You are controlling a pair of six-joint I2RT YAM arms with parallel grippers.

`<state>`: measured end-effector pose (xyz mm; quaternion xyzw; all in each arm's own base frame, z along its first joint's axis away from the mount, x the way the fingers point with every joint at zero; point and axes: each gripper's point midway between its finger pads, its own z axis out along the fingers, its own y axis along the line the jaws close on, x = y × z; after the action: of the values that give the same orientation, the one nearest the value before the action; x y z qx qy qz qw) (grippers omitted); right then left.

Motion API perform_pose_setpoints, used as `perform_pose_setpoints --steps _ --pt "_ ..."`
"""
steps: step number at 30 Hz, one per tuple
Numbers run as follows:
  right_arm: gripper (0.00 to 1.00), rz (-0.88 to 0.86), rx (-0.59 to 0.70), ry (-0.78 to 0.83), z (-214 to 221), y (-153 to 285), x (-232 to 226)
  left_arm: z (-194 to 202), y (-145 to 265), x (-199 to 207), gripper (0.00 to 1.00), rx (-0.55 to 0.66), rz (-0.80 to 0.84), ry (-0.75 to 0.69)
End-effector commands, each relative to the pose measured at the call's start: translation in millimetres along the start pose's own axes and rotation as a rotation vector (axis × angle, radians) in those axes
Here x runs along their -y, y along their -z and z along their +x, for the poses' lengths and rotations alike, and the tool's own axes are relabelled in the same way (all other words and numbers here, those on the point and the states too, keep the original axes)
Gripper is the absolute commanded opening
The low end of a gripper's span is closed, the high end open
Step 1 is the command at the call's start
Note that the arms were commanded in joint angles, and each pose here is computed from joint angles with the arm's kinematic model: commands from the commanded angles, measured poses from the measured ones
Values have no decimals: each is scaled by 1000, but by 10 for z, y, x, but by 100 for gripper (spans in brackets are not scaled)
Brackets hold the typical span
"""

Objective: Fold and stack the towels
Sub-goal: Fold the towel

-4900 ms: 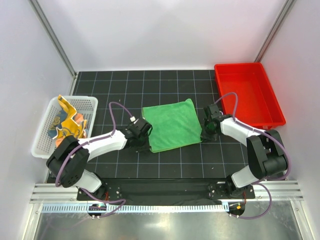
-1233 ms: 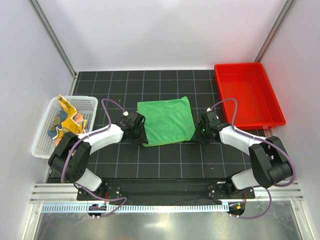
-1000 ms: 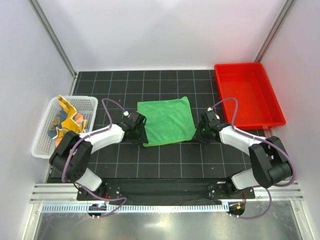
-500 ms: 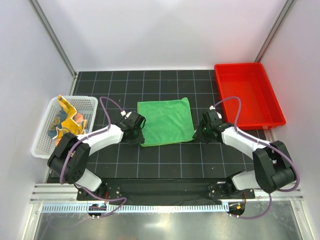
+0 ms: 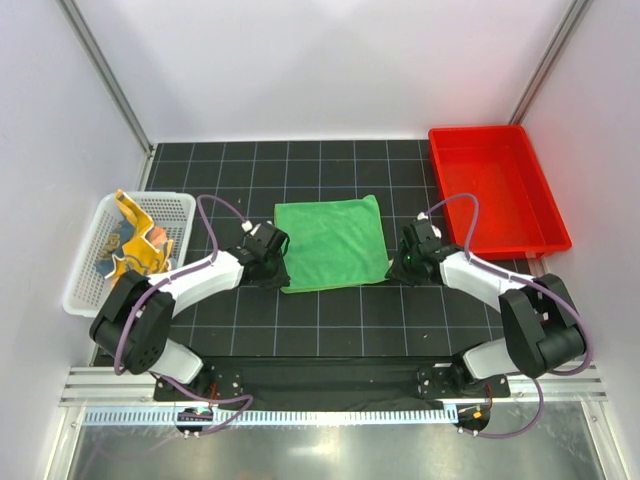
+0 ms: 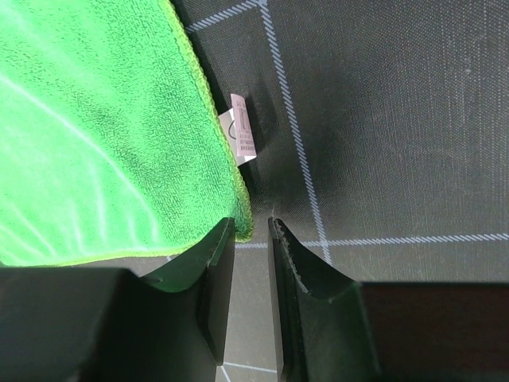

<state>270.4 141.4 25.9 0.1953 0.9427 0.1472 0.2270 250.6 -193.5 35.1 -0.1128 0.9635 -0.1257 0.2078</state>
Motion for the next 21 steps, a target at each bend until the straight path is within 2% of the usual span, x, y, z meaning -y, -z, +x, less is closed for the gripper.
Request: perform_pose_setpoints --steps 1,10,14,18,21 --pt "30 -29 49 -19 -149 -14 -122 -14 -19 37 28 11 13 12" --pt "30 -36 42 -19 -132 -27 -136 -15 -92 26 25 4 -6 8" --pt "29 -40 44 -21 -144 -26 -145 -24 -109 46 17 4 -2 10" --pt "20 -45 51 -18 -162 -25 -158 -51 -79 68 2 9 2 9" --pt "10 -50 54 -13 -171 -33 -170 -70 -50 88 0 11 6 8"
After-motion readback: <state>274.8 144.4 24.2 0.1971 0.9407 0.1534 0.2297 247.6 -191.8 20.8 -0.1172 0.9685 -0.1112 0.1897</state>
